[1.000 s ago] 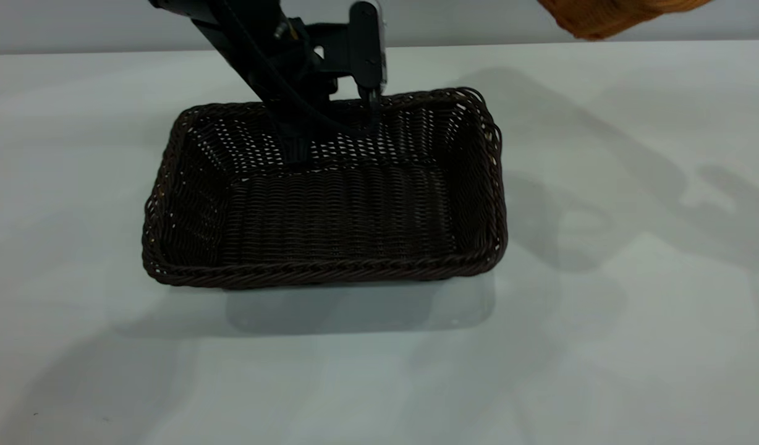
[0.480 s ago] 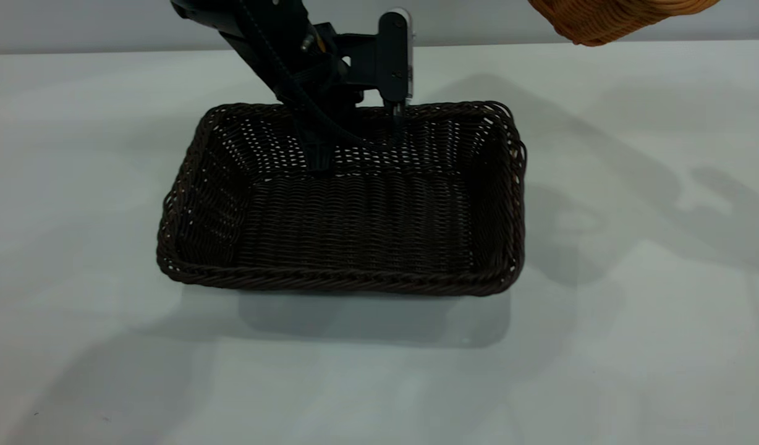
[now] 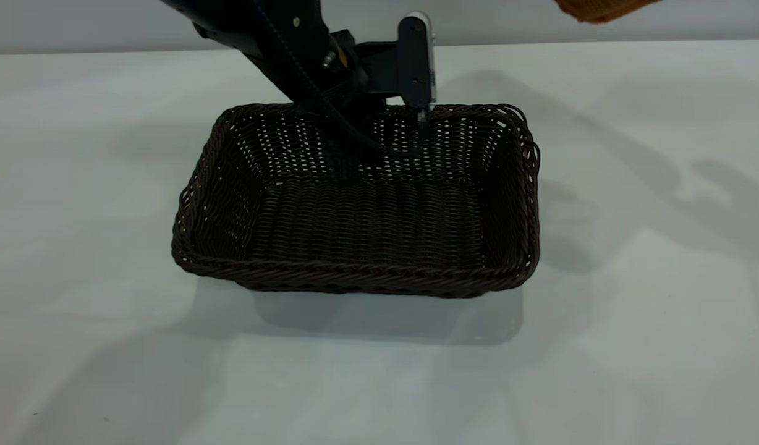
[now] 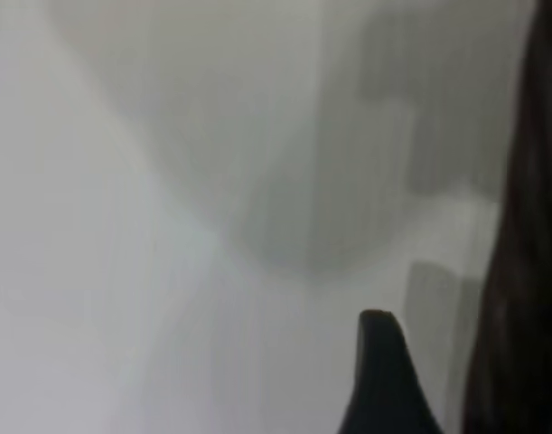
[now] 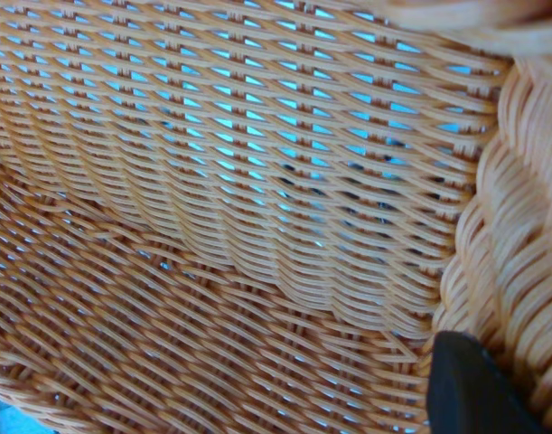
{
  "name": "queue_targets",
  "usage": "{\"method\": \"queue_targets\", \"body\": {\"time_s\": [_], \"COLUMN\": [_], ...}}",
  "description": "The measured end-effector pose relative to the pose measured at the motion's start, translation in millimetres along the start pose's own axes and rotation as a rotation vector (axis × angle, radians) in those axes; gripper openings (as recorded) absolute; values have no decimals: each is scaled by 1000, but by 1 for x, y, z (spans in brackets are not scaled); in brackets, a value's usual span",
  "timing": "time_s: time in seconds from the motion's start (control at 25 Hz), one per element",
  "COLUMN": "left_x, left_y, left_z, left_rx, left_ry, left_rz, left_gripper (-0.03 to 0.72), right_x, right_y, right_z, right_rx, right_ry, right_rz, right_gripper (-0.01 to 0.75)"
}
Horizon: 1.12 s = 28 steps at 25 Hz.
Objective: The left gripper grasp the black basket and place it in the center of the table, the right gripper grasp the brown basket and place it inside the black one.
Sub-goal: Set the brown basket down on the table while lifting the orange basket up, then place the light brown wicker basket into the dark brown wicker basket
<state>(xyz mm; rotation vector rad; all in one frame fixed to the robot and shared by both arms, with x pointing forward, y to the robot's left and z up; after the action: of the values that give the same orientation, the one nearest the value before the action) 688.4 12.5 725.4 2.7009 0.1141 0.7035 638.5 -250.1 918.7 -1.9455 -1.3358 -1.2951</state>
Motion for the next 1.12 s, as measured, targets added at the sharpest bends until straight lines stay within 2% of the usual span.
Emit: {"method": "queue_targets", "body": {"time_s": [0.16,0.28,0.52,0.68,0.88,1.12], "left_x": [-1,11,41,63,103,141], "left_y": [6,15,36,50,74,93], "left_z": [-4,-25,-103,-167,-273,-385], "left_rx": [-5,-5,9,-8,-119,-296], "left_ry": [-2,0,-12,16,173,423], "left_rz": [3,1,-5,-3,-13,-25], "left_gripper": [446,444,423,392,363,360], "right_x": [1,0,3,-7,-20,-13], "right_y": [7,19,53,51,37,-27], "right_z": [-1,-6,-29,-33,-16,51], "right_rx": [-20,-48,-127,-89,2,292], "right_ry": [-12,-43,-110,-187,-236,-248], "right_rz": [-16,-28,-70,-105,-103,-206], "right_gripper": [61,62,62,62,62,62]}}
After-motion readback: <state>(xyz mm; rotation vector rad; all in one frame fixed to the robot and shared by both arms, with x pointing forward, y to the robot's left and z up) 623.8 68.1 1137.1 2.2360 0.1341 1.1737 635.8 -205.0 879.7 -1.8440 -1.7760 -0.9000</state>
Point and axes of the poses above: a point on each arm's last joint axis where the gripper is mounted, z pointing out along that axis toward the gripper, x along the wrist's bending axis when the last joint is at zero, y = z × x, the point moved 10 cm from there along z, pointing out along that axis toward the gripper, and after that the axes turned 8 degrees about -z, right-handed, at the moved point
